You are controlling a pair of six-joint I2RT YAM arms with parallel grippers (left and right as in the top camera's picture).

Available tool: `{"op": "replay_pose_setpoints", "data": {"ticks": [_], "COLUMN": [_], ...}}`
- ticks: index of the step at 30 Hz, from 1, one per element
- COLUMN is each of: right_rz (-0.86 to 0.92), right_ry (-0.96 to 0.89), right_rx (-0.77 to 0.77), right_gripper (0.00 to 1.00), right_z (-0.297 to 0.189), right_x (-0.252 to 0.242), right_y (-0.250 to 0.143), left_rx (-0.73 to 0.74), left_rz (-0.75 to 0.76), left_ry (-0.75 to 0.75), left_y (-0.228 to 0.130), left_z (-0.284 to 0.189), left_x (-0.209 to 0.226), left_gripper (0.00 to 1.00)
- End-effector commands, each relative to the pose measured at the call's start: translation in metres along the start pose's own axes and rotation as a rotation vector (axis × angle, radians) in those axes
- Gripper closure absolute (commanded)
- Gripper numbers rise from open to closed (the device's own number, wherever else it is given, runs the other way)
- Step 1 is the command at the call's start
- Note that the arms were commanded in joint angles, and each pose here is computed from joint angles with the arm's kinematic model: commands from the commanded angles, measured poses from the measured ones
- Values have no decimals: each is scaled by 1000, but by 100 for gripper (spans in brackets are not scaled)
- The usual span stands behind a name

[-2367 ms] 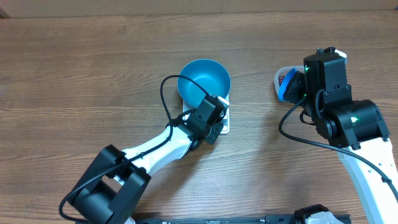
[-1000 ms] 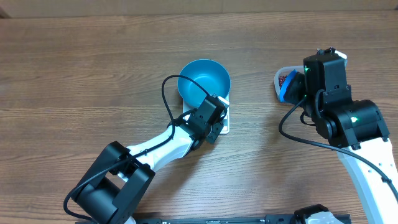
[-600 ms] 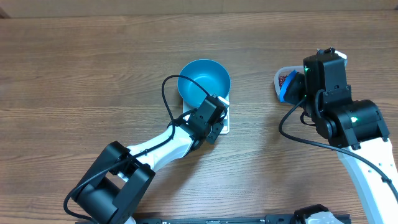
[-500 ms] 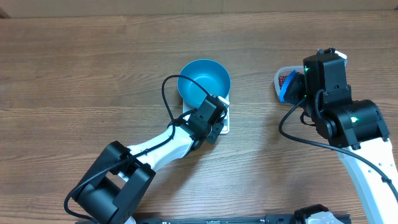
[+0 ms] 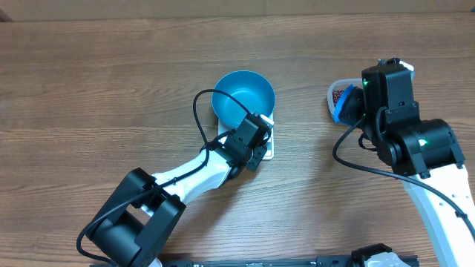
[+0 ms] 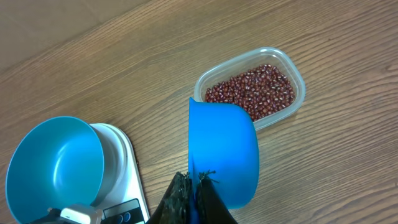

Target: Scoop item into bowl and weigh 150g on scale

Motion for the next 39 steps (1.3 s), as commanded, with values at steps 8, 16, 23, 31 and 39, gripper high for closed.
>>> {"op": "replay_pose_setpoints", "data": {"ticks": [8,16,23,31,39], "right_rz": [14,14,14,14,14], "right_ry": [3,3,3,3,3], "right_rx": [-32,-32,-31,-32,-32], "right_gripper": [96,96,96,96,96], "right_z": [-6,-6,-6,-6,-6], "right_x": [0,0,0,0,0], "right_y": [8,8,8,8,8], "left_rx": [36,37,46,57,75], "left_rz": [36,37,52,53,72], "left_ry": [51,52,15,4,0], "left_y": [-6,-7,-9,-13,-17], "left_z": [6,6,6,10,15], "left_x": [6,6,2,1,0], "left_gripper": [96,96,96,96,96]}}
Point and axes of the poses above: each gripper's point midway between its finger pads, its own z axis out along the fingers, its own x axis along the line the jaws close on, y = z × x, the point moved 6 cm from there along -z, back along the fingers, and after that the axes turned 4 degrees about z, right-handed, at the moved point
